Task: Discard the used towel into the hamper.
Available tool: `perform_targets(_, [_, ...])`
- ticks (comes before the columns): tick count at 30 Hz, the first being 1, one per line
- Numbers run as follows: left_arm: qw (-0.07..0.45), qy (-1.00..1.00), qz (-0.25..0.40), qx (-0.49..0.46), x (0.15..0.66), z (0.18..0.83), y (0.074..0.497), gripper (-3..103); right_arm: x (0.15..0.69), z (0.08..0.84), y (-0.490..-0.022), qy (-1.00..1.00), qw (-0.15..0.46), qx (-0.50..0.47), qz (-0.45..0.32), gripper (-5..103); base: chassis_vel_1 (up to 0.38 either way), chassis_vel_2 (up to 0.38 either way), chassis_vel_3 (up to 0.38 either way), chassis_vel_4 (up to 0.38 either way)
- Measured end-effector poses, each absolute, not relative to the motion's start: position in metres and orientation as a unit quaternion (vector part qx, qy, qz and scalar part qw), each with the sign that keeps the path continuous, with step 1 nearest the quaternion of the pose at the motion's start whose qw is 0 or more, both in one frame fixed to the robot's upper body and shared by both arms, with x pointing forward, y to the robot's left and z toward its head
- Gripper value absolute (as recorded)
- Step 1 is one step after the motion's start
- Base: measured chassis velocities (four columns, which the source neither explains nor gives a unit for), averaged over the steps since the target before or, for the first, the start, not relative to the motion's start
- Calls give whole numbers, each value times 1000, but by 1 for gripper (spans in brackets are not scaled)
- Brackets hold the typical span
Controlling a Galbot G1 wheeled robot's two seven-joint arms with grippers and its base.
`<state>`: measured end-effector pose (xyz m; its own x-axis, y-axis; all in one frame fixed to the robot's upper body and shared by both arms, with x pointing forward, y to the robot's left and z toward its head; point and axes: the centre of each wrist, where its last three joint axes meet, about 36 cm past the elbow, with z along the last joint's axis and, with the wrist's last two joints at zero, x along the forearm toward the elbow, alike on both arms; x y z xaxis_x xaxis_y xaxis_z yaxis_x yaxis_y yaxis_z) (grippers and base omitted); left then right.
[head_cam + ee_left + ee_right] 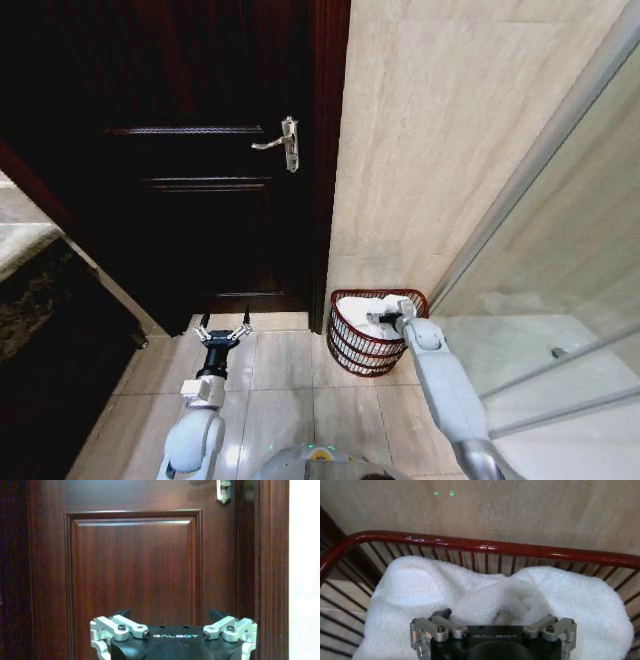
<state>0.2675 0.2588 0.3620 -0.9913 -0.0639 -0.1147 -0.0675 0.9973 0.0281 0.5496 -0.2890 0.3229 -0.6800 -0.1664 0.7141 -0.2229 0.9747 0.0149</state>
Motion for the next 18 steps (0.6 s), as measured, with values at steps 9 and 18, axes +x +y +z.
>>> perform_targets(9, [57, 998, 19, -36, 269, 365, 258, 100, 562, 301, -284, -899, 420, 122, -8, 100, 0, 0, 0, 0])
perform_targets(18, [63, 997, 18, -33, 270, 370, 256, 100, 534, 336, -286, -937, 334, 105, 25, 100, 0, 0, 0, 0])
